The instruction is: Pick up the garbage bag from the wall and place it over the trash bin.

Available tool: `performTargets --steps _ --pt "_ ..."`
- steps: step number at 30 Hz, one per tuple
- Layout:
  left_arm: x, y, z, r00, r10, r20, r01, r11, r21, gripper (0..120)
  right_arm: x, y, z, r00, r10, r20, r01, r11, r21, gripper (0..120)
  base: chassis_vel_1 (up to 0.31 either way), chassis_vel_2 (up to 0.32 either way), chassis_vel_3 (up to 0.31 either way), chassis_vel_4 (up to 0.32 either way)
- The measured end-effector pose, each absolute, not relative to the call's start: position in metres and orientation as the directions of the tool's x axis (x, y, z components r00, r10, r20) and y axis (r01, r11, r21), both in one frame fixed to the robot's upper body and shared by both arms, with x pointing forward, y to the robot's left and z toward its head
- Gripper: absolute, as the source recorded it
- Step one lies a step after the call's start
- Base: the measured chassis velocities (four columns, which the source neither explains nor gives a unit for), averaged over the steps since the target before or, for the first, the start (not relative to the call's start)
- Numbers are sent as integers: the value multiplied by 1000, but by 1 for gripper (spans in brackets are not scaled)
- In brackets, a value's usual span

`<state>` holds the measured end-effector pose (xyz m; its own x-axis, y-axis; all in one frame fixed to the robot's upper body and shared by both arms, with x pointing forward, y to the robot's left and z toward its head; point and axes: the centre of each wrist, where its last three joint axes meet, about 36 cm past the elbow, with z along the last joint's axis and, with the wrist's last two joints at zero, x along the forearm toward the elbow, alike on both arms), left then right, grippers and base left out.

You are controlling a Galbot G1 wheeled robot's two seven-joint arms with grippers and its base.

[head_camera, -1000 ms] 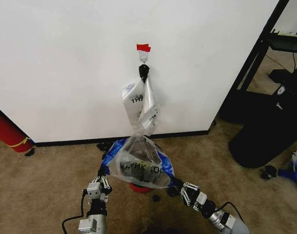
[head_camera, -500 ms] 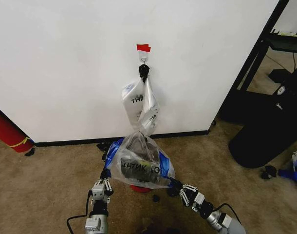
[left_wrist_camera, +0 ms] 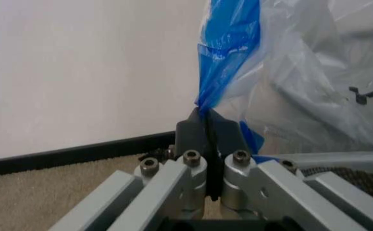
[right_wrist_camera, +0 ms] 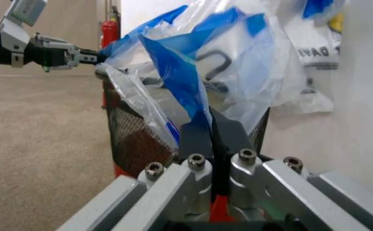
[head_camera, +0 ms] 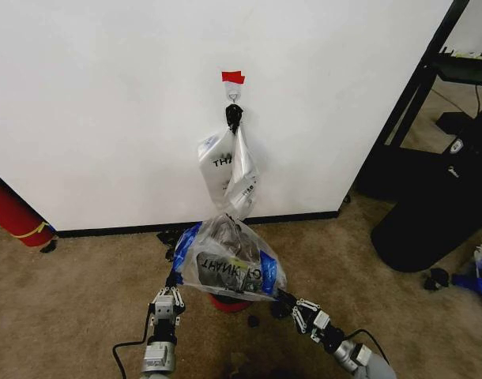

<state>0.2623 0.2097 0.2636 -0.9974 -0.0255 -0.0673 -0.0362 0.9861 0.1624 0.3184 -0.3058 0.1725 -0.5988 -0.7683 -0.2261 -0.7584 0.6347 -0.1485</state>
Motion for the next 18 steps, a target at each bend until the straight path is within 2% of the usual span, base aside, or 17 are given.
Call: performTargets --steps 11,18 --pt "270 220 285 -994 2 -110 -20 978 206 0 317 -301 180 -572 -780 -253 -772 617 -156 0 0 0 0 0" --pt "266 234 270 -996 26 -81 4 964 268 0 306 -302 170 -561 -797 -224 -792 595 -136 0 0 0 0 0"
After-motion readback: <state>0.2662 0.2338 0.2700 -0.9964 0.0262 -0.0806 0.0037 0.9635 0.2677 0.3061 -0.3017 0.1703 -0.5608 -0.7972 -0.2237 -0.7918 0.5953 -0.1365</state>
